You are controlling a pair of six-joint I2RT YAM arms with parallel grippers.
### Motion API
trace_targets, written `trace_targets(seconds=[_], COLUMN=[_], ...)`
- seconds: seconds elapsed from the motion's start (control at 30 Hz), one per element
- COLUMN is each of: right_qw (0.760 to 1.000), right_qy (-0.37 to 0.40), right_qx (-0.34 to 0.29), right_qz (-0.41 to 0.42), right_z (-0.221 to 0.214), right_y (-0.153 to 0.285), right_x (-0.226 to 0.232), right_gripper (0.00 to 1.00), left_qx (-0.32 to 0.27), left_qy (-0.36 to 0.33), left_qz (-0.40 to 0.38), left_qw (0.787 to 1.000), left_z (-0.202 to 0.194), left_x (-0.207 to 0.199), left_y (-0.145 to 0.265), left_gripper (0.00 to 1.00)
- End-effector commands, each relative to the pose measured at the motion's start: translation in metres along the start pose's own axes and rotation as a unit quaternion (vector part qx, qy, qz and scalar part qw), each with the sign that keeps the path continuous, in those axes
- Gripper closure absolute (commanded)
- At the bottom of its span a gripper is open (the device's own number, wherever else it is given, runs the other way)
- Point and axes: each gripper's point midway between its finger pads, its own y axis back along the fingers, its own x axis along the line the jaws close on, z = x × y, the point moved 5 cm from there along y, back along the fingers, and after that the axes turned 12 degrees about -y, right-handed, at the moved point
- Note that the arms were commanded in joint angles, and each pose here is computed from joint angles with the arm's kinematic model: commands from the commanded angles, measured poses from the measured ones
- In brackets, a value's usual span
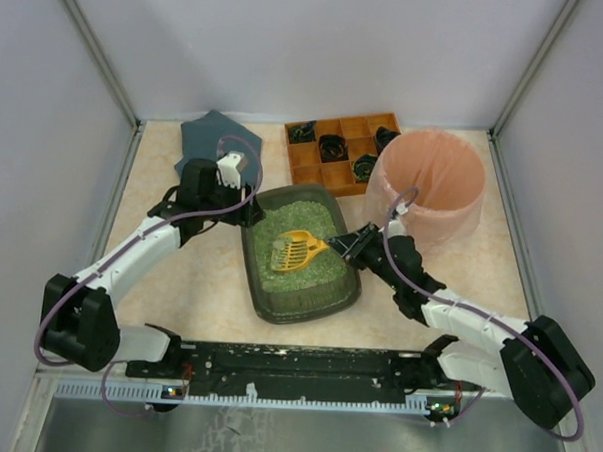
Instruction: Clean the litter box
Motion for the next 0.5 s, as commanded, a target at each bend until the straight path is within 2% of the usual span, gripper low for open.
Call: trace_targets(seconds=[0.0,0.47], right_qw=[0.996,0.985], right_qy=[-0.021,-0.095], right_qx=[-0.041,-0.084], right_qz=[0.077,0.118], right_z=[0.013,0.017], right_y=[0.013,0.057], right_x=[0.029,0.016], right_gripper=[1.0,1.0], left_qx=[-0.029,-0.094], left_qy=[-0.002,-0.008], left_qz=[0.002,0.013], left_qw=[1.0,0.995], left_z=[0.01,0.024], left_x=[-0.002,-0.003], left_y=[0.006,0.02], left_gripper=[0.32,0.31])
